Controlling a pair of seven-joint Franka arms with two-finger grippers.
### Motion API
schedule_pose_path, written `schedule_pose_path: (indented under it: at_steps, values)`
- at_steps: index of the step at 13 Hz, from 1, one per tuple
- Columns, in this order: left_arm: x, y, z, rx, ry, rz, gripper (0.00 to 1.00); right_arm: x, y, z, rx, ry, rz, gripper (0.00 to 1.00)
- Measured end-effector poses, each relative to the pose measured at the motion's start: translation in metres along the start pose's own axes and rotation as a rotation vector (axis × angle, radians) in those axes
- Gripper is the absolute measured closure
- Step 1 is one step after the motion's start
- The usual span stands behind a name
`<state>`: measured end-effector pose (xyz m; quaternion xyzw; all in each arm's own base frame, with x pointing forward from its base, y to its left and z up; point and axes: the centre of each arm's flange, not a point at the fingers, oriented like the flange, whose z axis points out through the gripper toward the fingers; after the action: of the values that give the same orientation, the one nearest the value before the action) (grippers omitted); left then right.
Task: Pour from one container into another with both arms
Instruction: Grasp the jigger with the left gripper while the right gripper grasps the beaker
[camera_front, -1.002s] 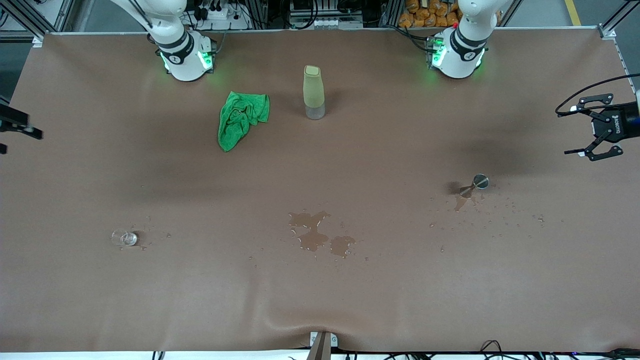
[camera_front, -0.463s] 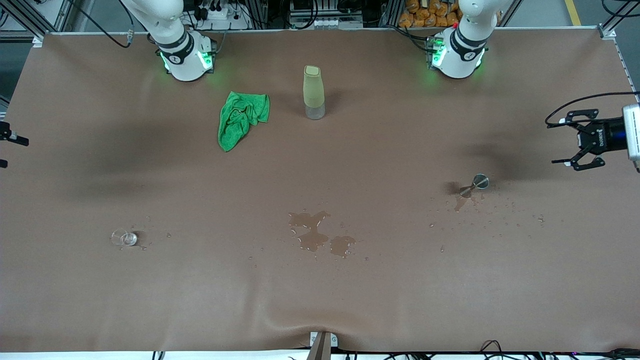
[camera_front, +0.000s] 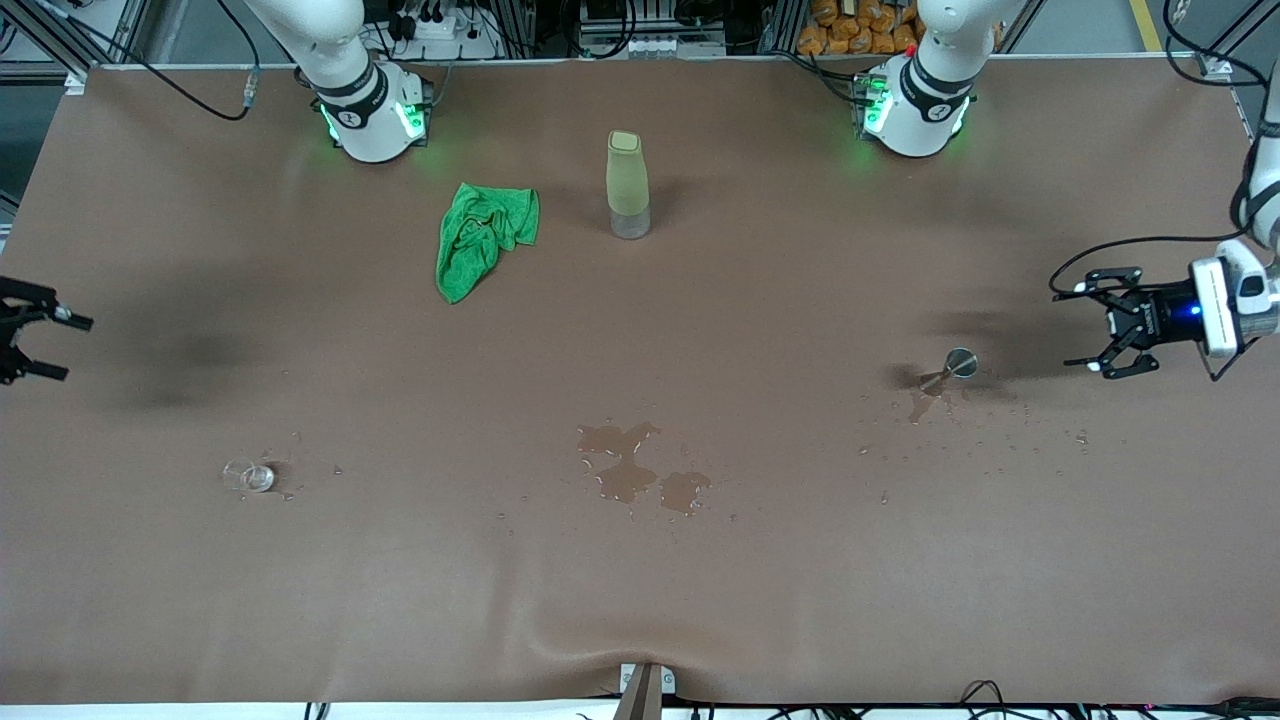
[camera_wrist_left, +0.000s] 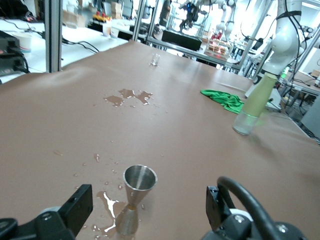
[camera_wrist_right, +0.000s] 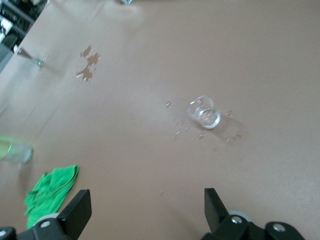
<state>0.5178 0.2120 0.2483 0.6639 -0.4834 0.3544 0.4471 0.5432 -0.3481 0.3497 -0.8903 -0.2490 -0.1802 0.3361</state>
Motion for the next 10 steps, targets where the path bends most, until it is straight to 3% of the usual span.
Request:
schedule_pose_path:
  at_steps: [7, 10]
  values:
    - [-0.089, -0.018, 0.051, 0.087, 0.194, 0.119, 0.00, -0.046, 0.072, 0.080, -0.024, 0.141, -0.282, 0.00]
    - [-0.108, -0.025, 0.077, 0.101, 0.207, 0.132, 0.00, -0.049, 0.084, 0.114, -0.020, 0.217, -0.379, 0.00]
